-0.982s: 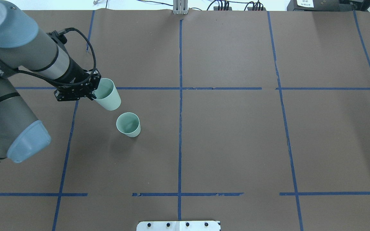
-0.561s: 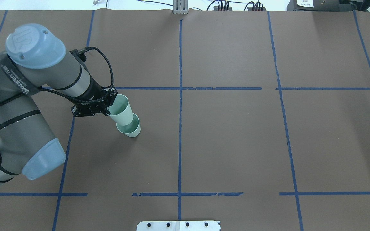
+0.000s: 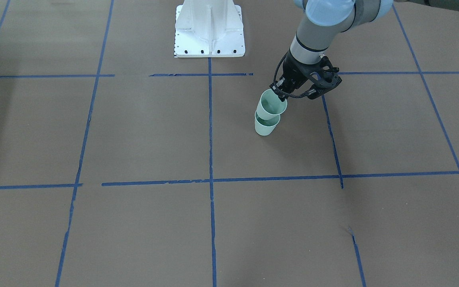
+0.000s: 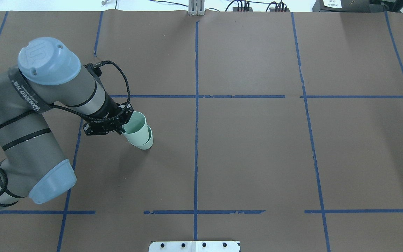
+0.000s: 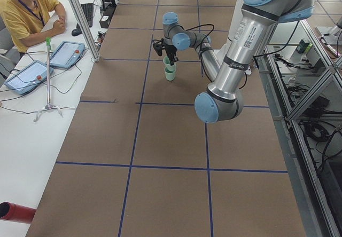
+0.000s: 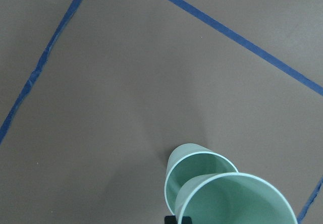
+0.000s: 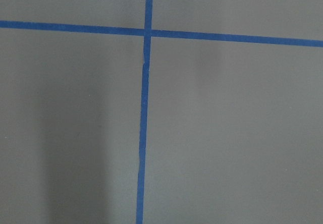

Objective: Stack cups

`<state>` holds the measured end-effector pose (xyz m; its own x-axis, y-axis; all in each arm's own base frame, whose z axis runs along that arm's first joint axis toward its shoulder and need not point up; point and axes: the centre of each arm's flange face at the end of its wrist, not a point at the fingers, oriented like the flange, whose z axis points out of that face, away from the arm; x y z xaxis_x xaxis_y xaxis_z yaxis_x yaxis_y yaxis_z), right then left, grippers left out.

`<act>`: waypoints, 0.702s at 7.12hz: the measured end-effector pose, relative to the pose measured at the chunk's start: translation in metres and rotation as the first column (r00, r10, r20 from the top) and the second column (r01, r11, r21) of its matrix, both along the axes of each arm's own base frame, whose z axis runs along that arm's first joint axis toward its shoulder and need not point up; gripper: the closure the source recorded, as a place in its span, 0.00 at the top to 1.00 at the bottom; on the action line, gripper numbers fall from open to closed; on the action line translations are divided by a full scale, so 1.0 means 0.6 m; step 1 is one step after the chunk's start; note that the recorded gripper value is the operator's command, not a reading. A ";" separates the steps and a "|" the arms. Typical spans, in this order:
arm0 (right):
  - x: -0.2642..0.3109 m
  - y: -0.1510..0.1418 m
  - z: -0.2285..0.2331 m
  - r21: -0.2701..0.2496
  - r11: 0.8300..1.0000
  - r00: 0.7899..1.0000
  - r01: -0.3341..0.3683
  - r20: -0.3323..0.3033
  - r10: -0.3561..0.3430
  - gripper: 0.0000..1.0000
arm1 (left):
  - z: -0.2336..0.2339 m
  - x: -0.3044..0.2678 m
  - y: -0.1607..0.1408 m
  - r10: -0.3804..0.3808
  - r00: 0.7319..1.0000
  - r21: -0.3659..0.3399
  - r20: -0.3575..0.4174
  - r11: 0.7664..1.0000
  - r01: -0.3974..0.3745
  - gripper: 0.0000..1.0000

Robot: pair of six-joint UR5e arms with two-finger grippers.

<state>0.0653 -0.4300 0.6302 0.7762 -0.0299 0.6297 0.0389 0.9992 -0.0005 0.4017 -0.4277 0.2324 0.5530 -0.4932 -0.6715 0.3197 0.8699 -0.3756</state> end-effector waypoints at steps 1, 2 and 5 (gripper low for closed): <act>0.000 0.000 0.000 0.000 1.000 1.000 -0.001 0.000 0.001 1.00 | 0.001 0.000 -0.001 -0.004 1.000 0.004 0.004 1.000 0.004 0.99; 0.001 0.000 0.000 0.000 1.000 1.000 -0.001 0.000 0.001 1.00 | 0.002 0.000 -0.001 -0.005 1.000 0.010 0.006 1.000 0.005 0.99; 0.001 0.000 0.000 0.000 1.000 1.000 -0.001 0.000 0.001 1.00 | 0.014 -0.026 -0.010 -0.005 1.000 0.049 -0.006 0.999 0.005 1.00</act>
<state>0.0658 -0.4299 0.6303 0.7763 -0.0290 0.6297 0.0378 0.9993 -0.0005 0.3860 -0.4336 0.2410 0.5464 -0.4623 -0.6984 0.3222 0.8857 -0.3343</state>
